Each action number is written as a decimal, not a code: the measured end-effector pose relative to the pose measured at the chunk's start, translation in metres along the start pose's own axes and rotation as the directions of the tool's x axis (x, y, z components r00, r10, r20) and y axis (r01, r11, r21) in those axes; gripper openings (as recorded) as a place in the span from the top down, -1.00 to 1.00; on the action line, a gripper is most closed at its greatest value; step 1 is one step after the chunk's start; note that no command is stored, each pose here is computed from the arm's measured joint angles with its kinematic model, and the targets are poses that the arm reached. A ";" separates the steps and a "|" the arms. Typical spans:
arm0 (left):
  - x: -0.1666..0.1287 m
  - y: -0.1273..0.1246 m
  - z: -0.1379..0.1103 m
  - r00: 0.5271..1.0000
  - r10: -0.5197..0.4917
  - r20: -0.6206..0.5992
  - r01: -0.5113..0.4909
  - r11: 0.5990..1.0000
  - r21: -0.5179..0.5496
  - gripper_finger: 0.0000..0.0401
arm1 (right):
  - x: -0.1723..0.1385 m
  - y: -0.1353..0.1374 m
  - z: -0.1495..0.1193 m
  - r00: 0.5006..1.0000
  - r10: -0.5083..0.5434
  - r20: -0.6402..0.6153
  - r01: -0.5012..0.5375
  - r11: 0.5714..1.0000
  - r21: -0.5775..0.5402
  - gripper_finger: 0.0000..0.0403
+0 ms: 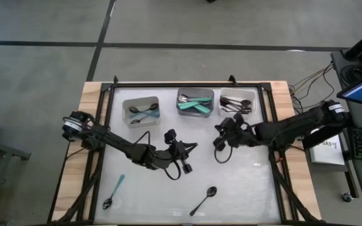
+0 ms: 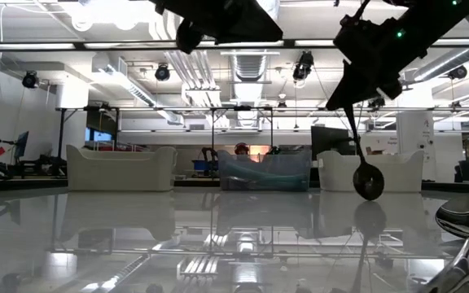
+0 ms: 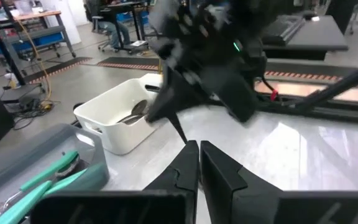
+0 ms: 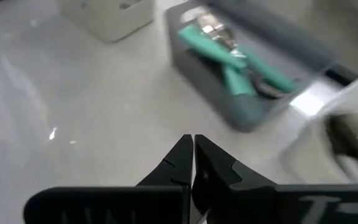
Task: Sort silverware by color (type)
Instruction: Put the black spoon into the white bin
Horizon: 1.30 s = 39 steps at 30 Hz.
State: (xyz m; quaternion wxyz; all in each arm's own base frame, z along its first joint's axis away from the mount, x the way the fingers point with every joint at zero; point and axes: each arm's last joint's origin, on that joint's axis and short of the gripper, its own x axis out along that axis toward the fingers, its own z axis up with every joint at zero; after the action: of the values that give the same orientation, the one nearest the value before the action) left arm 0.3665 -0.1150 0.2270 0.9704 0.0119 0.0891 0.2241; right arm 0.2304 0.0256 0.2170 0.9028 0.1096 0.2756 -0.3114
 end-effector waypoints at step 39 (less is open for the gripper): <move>-0.016 -0.008 -0.004 0.997 -0.030 -0.070 0.036 0.996 0.084 1.00 | 0.043 -0.041 -0.041 0.813 -0.053 -0.580 -0.428 0.623 -0.655 0.33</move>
State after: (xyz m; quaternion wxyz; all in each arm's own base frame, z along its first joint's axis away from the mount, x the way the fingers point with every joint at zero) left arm 0.3547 -0.1289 0.2249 0.9690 0.0440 0.1322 0.2042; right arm 0.2152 -0.0124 0.1578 0.7727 -0.1665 0.6122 -0.0198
